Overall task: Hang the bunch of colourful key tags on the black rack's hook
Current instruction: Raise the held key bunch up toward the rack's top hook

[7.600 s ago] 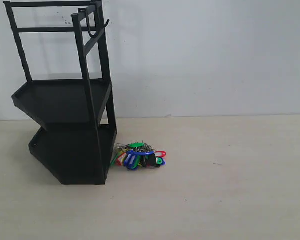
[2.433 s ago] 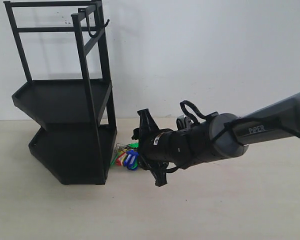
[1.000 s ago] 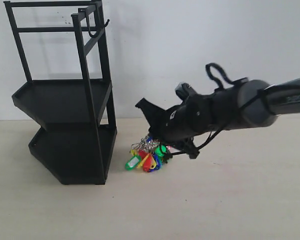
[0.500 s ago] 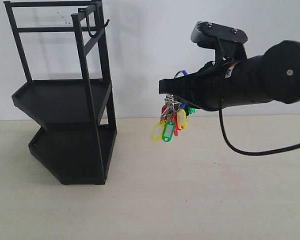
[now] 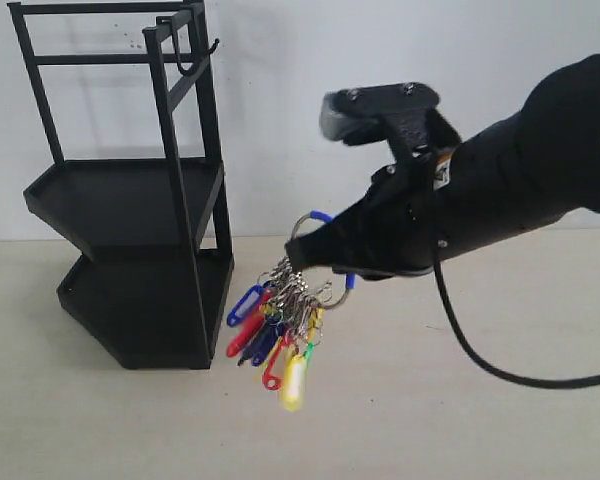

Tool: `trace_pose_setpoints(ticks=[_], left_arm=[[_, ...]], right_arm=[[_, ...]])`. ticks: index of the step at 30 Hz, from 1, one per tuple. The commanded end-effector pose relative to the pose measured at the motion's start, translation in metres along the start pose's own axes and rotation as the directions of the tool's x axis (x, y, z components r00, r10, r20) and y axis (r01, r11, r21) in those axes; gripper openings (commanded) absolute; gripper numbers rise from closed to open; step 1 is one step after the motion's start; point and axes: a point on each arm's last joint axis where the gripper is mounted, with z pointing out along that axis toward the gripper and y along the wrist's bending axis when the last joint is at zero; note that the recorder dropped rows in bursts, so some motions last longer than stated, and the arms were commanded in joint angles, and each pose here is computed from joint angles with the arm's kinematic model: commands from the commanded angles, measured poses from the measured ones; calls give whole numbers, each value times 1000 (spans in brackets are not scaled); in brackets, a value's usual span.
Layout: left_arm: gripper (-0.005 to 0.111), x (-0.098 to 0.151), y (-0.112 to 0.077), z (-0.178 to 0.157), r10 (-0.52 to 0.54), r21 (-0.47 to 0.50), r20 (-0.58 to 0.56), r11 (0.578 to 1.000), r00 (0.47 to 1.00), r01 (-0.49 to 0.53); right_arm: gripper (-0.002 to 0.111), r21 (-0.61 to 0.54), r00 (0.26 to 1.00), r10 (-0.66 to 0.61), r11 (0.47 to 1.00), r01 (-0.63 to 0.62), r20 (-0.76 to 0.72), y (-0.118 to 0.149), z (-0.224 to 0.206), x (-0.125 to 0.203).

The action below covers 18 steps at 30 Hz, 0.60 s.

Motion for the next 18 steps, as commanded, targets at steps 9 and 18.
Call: trace_pose_setpoints(ticks=[9, 18], left_arm=[[4, -1, 0, 0, -2, 1, 12, 1000, 1000, 2], [4, -1, 0, 0, -2, 1, 12, 1000, 1000, 2]], right_arm=[[0, 73, 981, 97, 991, -110, 167, -5, -31, -34], [0, 67, 950, -288, 957, 281, 125, 32, -40, -39]])
